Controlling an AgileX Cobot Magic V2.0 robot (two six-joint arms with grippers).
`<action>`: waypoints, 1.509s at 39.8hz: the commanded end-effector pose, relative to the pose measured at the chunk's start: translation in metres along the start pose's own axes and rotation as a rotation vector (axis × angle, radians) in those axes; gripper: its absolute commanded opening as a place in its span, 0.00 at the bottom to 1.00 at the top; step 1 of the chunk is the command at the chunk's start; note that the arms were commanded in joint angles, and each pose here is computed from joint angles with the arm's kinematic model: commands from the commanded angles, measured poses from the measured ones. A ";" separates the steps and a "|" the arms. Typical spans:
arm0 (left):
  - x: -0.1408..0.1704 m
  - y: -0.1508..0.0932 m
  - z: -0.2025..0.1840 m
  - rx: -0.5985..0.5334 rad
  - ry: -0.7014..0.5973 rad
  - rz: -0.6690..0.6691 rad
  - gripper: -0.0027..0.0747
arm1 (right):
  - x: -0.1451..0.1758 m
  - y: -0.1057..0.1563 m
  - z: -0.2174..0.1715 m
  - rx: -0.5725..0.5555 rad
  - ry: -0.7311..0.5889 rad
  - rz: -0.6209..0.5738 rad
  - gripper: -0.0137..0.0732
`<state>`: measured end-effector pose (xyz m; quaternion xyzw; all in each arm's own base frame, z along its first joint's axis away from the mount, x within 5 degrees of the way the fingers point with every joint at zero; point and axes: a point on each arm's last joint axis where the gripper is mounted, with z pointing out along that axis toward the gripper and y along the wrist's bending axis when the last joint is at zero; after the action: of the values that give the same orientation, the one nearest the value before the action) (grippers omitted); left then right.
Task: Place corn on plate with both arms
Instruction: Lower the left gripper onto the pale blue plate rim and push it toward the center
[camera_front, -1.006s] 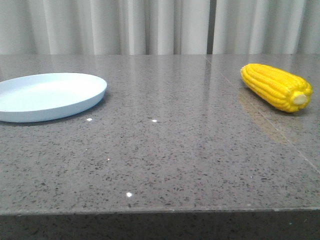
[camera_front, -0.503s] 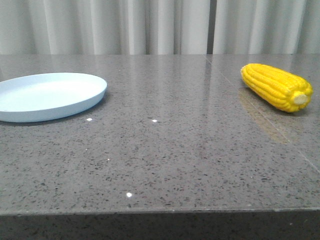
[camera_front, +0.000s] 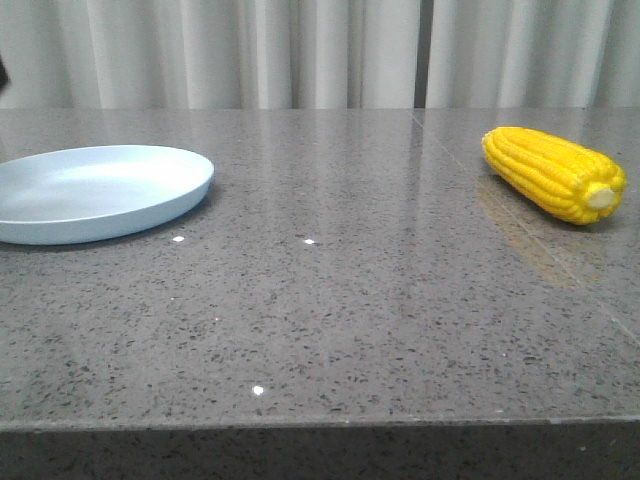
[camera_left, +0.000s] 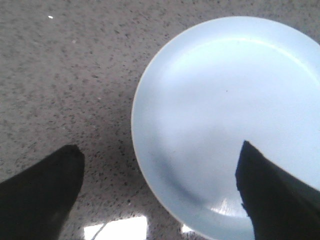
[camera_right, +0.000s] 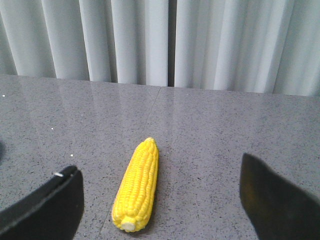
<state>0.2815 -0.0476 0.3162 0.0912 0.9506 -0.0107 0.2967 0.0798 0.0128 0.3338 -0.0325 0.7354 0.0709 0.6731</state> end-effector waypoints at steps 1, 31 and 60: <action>-0.020 -0.003 0.005 0.012 -0.045 -0.029 0.73 | -0.017 -0.001 0.000 0.014 -0.093 0.001 0.91; -0.019 -0.006 0.056 0.040 0.071 -0.067 0.45 | -0.017 -0.001 0.000 0.014 -0.093 0.001 0.91; -0.027 -0.007 0.043 0.057 0.028 -0.083 0.01 | -0.017 -0.001 0.000 0.014 -0.093 0.001 0.91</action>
<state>0.3291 -0.0604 0.2618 0.0623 0.9730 -0.0344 0.2193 0.0798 0.0128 0.3337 -0.0327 0.7359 0.0709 0.6725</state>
